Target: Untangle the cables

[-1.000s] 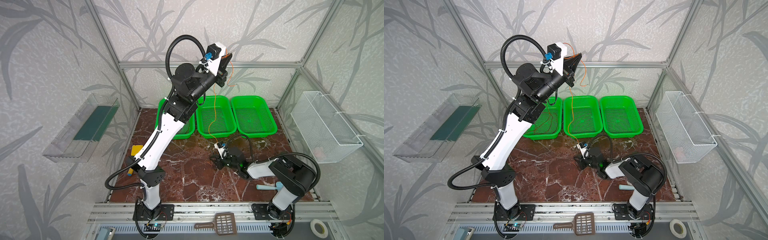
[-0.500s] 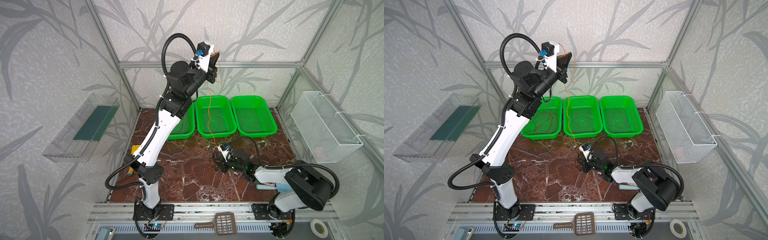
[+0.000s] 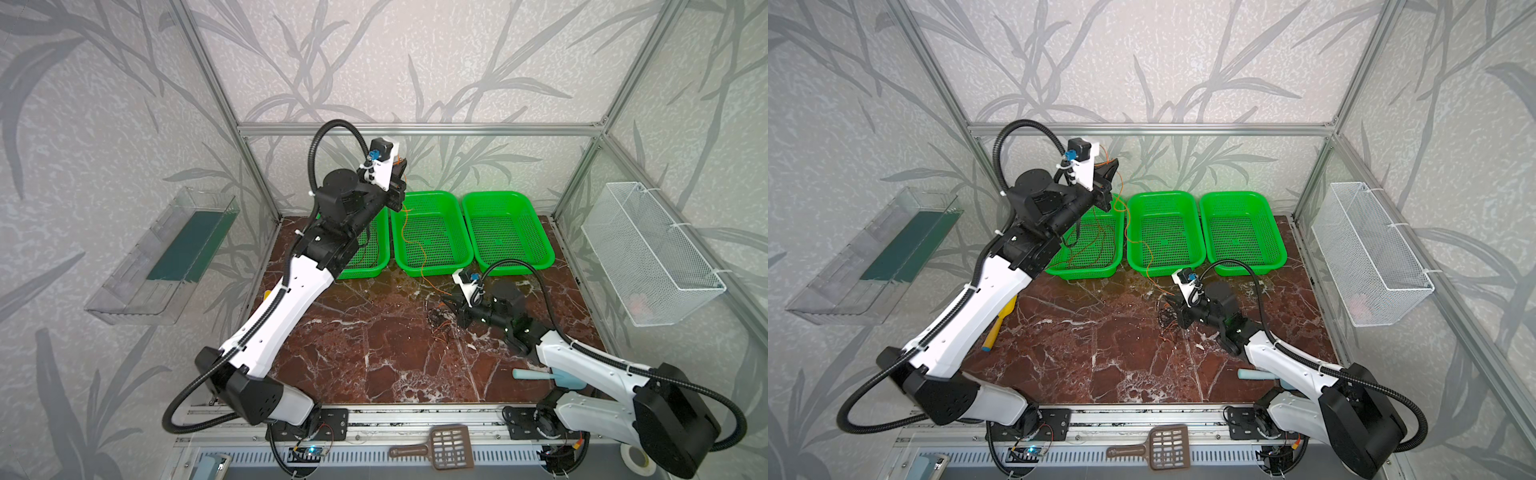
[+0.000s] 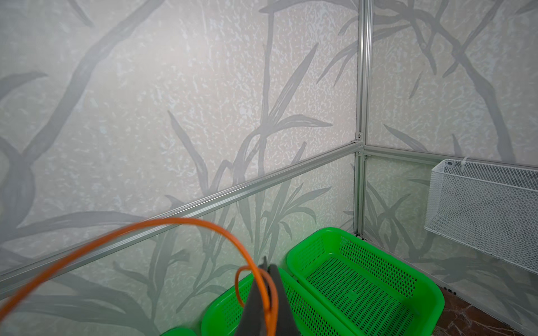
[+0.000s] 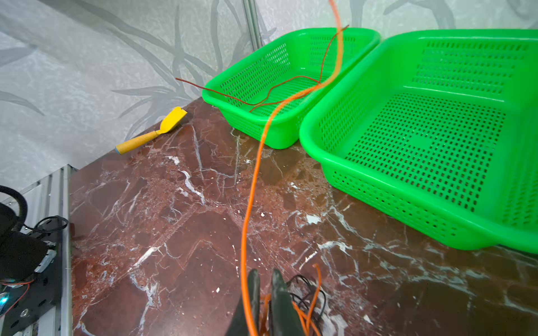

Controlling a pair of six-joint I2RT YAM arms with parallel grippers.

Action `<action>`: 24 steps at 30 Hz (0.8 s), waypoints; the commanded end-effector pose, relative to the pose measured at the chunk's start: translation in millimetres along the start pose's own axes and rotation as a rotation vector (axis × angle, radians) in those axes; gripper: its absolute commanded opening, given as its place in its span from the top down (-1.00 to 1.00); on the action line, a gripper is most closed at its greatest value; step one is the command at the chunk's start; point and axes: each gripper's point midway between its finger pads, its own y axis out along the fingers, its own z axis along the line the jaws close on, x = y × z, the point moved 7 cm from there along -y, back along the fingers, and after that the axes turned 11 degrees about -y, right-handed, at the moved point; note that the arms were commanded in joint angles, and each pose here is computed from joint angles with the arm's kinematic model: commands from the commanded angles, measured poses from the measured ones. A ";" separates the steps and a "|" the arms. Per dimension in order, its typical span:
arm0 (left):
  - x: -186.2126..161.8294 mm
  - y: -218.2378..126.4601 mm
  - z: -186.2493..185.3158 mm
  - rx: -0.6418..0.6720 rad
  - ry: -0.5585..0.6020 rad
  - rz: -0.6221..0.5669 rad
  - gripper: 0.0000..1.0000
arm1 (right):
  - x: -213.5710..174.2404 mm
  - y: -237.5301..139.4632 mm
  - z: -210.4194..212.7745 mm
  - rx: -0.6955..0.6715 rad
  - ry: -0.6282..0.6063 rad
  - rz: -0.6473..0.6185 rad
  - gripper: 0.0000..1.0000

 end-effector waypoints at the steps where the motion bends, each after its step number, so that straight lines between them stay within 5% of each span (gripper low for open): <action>1: -18.6 -20.6 8.9 0.070 -0.054 0.012 1.00 | -3.8 -2.7 -6.2 -0.035 0.002 0.081 0.79; 9: -112.1 -70.9 35.4 0.240 -0.214 0.124 1.00 | -8.9 -8.3 -24.2 -0.150 -0.005 0.179 0.80; 16: -211.6 -87.9 26.7 0.103 -0.477 0.151 1.00 | -9.2 -7.5 -34.4 -0.227 -0.026 0.251 0.84; 23: -262.1 -99.3 37.7 0.200 -0.475 0.234 0.99 | -4.3 -1.7 -33.0 -0.189 -0.027 0.250 0.84; 24: -263.7 -100.5 38.8 0.212 -0.468 0.235 0.85 | -1.8 -0.6 -32.0 -0.174 -0.032 0.244 0.84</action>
